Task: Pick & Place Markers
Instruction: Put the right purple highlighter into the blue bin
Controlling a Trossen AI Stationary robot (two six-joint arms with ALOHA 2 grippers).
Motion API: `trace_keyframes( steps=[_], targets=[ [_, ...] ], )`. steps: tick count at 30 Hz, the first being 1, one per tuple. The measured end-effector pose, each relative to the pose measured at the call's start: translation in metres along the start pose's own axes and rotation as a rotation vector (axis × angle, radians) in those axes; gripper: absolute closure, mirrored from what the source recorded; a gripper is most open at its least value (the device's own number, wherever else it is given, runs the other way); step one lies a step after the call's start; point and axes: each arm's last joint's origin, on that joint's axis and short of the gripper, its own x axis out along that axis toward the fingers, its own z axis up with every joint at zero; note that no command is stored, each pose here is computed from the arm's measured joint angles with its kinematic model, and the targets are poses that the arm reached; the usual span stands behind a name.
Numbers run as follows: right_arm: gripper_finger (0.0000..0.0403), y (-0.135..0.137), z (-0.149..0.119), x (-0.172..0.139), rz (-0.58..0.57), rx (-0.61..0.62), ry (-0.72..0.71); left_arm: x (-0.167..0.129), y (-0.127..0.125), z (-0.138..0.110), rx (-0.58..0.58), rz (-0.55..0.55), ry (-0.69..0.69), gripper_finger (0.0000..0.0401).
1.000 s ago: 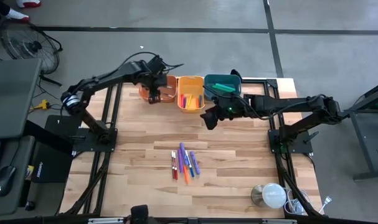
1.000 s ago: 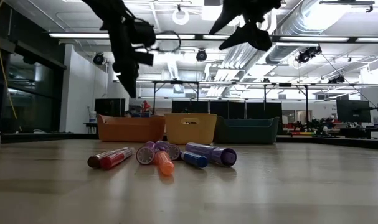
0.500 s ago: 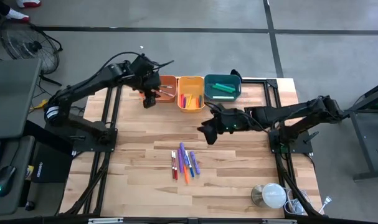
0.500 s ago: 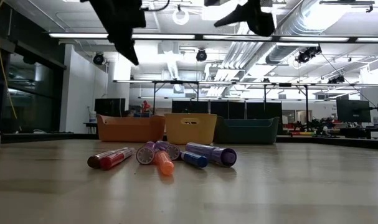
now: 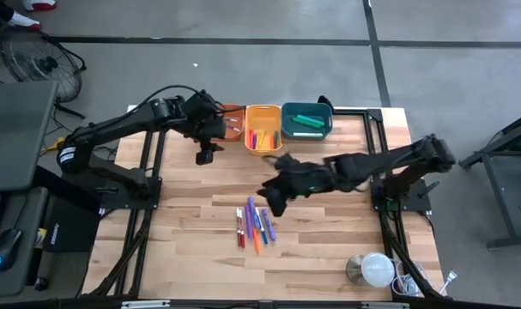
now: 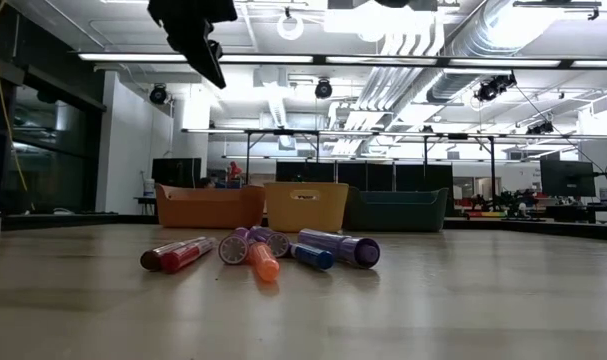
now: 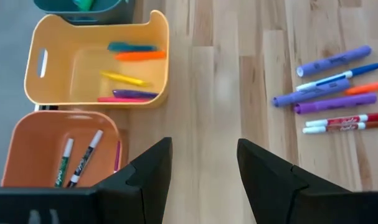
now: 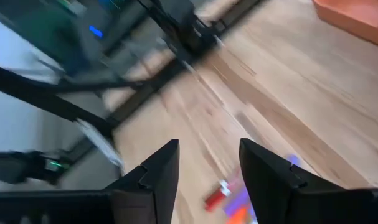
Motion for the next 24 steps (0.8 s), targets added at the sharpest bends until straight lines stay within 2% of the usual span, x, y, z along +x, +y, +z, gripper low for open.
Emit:
trace_keyframes(
  steps=[4, 10, 18, 24],
  targets=[
    [0.0257, 0.01, 0.003, 0.022, -0.179, 0.036, 0.167, -0.001, 0.0, -0.001, 0.042, -0.002, 0.007, 0.0224],
    [0.0258, 0.005, -0.01, 0.063, -0.391, 0.212, 0.415, -0.022, -0.005, -0.005, 0.139, 0.021, -0.051, 0.0224],
    [0.0258, -0.02, -0.053, 0.119, -0.545, 0.333, 0.583, -0.045, -0.011, -0.008, 0.187, 0.032, -0.151, 0.0224],
    [0.0258, -0.034, -0.075, 0.148, -0.614, 0.306, 0.636, -0.05, -0.013, -0.009, 0.202, 0.0, -0.186, 0.0224]
  ],
)
